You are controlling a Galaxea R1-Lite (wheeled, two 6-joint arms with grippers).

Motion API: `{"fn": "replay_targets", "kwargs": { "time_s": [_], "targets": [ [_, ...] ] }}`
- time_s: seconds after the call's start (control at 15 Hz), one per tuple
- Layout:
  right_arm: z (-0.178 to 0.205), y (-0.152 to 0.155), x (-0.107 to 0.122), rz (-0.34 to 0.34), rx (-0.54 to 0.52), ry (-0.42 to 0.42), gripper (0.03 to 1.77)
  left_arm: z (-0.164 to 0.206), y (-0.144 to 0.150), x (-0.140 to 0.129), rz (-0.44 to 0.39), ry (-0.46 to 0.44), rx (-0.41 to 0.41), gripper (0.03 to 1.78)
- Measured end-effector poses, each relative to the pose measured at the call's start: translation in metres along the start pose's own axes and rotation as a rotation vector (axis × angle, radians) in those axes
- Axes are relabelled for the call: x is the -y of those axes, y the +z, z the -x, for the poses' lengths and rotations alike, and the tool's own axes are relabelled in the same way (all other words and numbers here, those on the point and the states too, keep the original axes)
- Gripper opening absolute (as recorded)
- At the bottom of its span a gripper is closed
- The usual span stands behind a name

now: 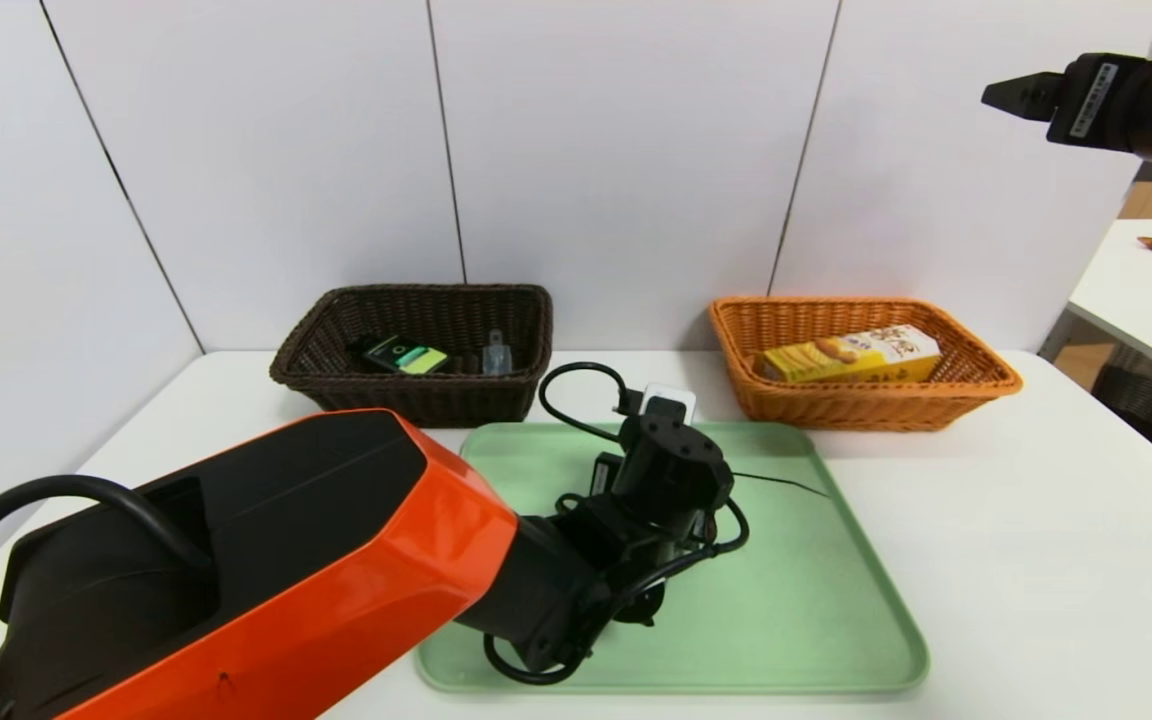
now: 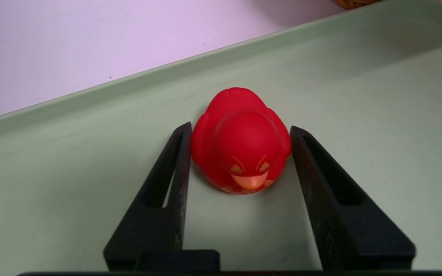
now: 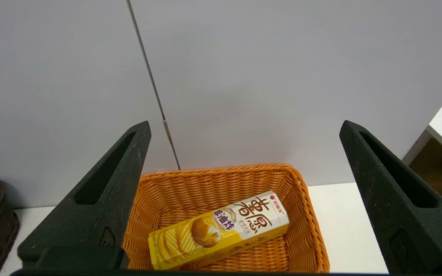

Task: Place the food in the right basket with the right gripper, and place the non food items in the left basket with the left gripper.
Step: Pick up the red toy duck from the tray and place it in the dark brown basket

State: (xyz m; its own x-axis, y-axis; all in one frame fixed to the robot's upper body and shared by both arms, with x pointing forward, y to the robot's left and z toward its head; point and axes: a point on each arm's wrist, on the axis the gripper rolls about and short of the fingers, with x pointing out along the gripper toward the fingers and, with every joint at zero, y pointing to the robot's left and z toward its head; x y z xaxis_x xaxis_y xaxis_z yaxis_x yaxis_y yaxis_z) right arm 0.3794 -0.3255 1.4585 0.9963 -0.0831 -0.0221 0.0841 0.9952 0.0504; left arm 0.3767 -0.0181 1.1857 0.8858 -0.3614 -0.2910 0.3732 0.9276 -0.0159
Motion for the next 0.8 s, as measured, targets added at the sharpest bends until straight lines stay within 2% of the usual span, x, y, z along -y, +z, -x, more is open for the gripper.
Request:
{"fn": "replay_targets", "kwargs": {
  "time_s": [0.13, 0.47, 0.67, 0.8],
  "targets": [
    [0.002, 0.001, 0.0, 0.0, -0.002, 0.007, 1.69, -0.001, 0.0, -0.001, 0.001, 0.003, -0.001, 0.75],
    [0.005, 0.001, 0.0, 0.0, 0.001, 0.016, 1.69, 0.001, 0.003, -0.002, 0.001, 0.006, 0.002, 0.74],
    [0.008, 0.002, 0.0, -0.002, 0.0, 0.016, 1.7, 0.013, 0.026, -0.004, 0.004, 0.009, 0.011, 0.73],
    [0.011, -0.001, 0.001, -0.002, -0.009, 0.015, 1.7, 0.025, 0.059, -0.005, 0.019, 0.007, 0.037, 0.73]
  ]
}}
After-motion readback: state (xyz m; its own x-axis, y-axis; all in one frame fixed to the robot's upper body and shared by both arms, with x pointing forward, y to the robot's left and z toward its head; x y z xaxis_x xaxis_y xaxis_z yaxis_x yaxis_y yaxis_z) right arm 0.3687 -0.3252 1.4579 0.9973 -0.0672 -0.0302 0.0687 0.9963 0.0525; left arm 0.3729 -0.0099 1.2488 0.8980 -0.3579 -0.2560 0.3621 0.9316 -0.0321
